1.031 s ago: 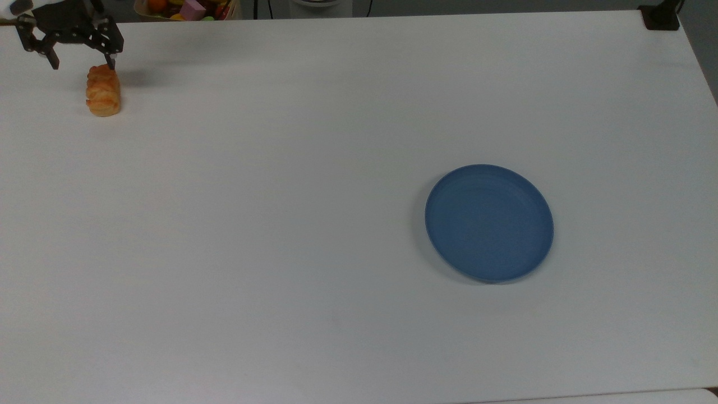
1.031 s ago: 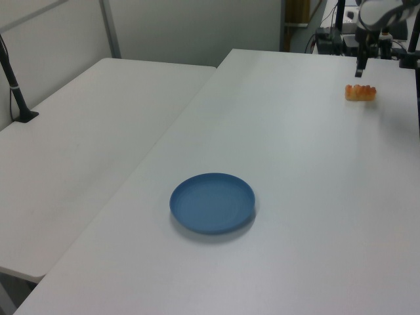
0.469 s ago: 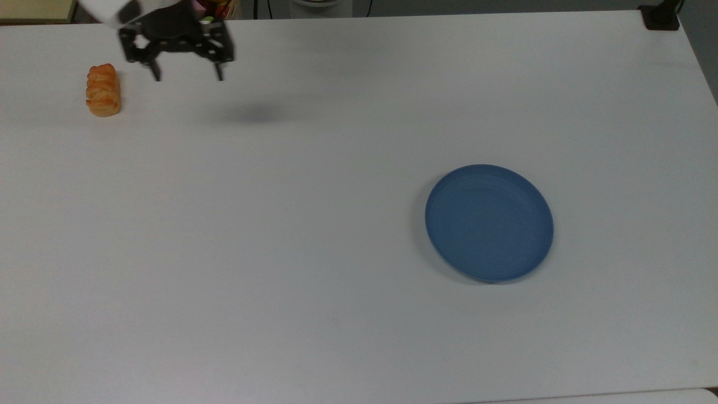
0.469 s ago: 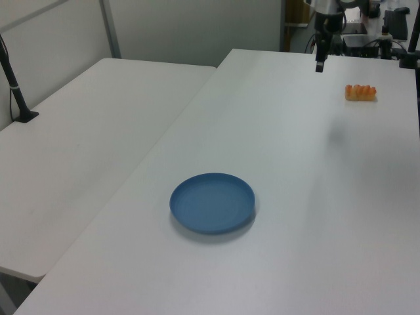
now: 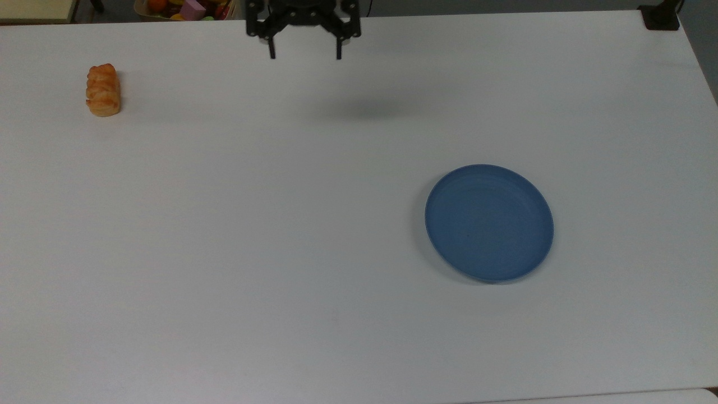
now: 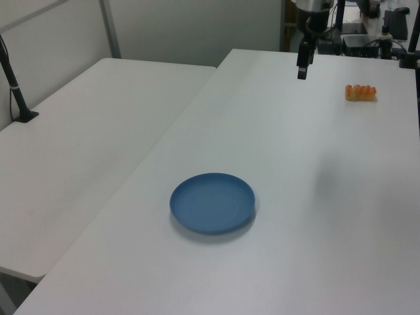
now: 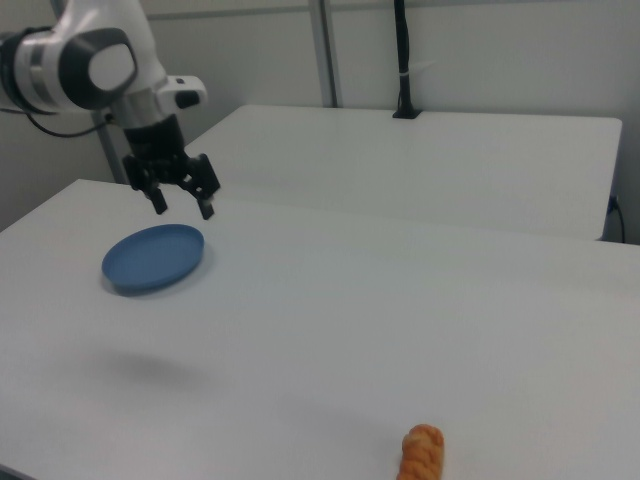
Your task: Put the bread on the table
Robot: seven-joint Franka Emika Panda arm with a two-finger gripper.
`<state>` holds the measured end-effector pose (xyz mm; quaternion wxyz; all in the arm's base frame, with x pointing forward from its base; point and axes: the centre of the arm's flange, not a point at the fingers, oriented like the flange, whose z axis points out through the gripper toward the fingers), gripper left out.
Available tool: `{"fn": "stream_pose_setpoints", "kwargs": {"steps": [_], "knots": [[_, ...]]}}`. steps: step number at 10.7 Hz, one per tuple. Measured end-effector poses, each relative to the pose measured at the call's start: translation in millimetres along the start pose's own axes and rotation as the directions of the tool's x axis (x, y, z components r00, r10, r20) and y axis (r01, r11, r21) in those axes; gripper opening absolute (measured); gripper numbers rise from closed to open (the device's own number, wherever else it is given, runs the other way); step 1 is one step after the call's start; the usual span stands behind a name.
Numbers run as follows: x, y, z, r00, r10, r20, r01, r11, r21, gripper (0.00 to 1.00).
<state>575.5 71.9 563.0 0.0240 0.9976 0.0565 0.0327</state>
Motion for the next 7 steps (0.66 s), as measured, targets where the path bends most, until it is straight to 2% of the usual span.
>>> {"fn": "stream_pose_setpoints", "kwargs": {"steps": [2,7], "knots": [[-5,-12,-19,1.0,-0.014,-0.004,0.014,1.0,0.0,1.0],[-29,12,-43,0.999,0.035,0.041,-0.036,0.999,0.01,1.0]]}}
